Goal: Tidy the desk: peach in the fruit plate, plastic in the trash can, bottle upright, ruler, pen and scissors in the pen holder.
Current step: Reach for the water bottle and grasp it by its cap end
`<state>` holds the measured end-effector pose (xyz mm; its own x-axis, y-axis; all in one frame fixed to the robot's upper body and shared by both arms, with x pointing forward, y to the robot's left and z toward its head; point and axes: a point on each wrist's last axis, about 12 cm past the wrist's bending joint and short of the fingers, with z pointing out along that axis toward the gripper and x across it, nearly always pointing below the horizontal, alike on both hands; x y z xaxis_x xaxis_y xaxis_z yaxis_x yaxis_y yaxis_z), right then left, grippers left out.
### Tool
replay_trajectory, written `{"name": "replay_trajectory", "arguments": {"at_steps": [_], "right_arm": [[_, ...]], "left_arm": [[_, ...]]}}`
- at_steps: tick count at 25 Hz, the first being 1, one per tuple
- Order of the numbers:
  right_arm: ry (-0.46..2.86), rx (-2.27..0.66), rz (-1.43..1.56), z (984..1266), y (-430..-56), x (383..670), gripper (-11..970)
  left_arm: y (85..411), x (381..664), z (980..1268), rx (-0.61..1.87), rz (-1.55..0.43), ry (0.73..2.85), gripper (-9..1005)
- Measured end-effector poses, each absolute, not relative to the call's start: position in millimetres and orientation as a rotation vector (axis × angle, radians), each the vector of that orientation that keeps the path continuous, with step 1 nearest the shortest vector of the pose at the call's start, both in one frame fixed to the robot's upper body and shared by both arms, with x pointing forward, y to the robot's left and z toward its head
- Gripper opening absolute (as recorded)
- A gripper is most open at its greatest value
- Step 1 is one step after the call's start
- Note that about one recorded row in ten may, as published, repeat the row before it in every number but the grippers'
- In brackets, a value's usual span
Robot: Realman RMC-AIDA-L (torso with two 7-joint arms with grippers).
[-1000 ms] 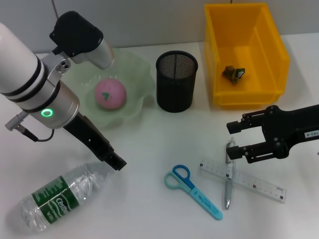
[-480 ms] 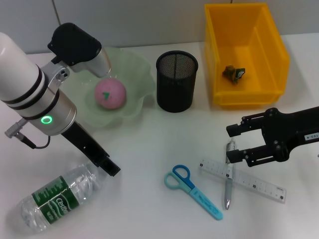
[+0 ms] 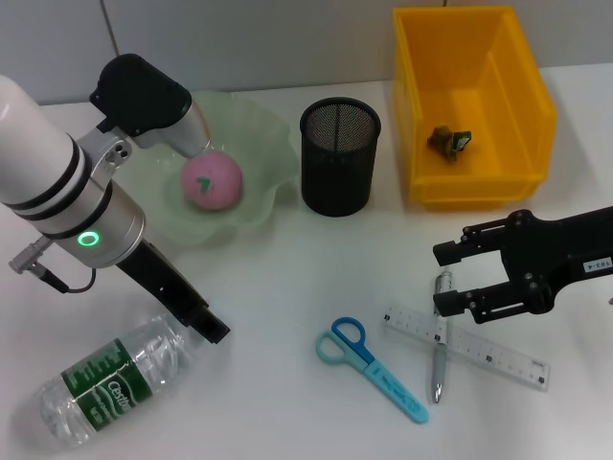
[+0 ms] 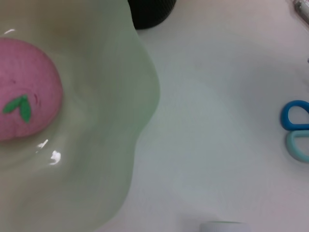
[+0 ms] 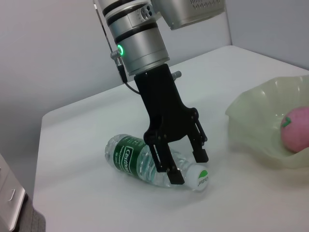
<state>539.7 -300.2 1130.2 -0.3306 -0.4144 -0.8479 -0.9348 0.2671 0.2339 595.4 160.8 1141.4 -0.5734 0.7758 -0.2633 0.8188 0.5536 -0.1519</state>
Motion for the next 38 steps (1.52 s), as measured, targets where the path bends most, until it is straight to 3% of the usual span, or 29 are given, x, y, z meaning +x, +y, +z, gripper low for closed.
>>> {"name": "replay_trajectory", "arguments": {"at_steps": [38], "right_arm": [[1.864, -1.225, 1.002, 1130.6, -296.1, 541.3, 692]], "left_arm": [[160.3, 595.7, 1134.9, 1.407, -0.381, 2.580, 703]]}}
